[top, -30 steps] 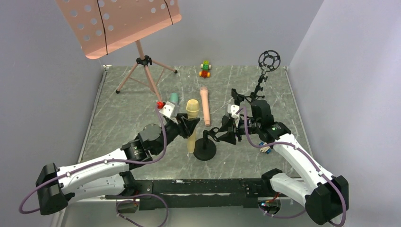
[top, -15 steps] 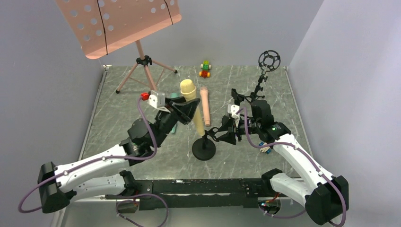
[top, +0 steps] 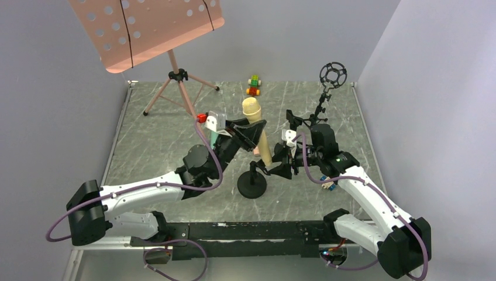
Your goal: Attach the microphones to the stand
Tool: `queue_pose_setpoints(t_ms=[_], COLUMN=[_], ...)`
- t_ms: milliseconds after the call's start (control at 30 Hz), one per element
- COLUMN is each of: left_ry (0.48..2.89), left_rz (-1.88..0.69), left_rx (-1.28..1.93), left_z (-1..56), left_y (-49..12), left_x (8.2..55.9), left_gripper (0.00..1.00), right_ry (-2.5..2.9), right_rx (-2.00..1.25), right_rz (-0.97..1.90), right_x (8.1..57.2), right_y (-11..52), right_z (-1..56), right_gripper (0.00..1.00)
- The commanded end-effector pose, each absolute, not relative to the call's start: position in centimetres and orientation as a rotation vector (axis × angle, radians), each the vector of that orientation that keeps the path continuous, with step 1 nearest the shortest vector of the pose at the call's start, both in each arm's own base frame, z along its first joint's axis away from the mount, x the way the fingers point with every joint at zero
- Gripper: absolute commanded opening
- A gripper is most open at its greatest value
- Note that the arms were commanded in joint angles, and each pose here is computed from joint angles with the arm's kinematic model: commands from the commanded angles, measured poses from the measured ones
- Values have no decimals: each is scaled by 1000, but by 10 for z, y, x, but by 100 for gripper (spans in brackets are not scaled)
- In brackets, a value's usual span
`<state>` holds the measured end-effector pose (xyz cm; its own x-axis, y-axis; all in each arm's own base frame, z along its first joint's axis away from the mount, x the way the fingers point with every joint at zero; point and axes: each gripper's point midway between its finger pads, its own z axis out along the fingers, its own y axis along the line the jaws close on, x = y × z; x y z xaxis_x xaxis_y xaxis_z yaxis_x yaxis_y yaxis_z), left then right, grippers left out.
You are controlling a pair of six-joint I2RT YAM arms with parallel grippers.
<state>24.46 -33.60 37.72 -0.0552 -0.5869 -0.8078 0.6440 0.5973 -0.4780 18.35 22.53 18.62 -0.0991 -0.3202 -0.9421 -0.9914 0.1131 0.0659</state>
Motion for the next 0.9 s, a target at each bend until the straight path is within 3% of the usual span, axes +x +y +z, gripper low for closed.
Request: queue_pose_setpoints(t_ms=[0, 867], left_ry=[1163, 1158], left_rz=[-1062, -962], left_rx=[-24, -63], left_z=[407, 369], left_y=[-327, -324], left_x=[234, 236], left_gripper=[0, 0], right_ry=[1525, 1521], right_rx=[-1340, -1345], right_rz=[1046, 1057], right_x=[178, 175], right_y=[228, 228], right_z=[187, 187], right_gripper=[58, 58])
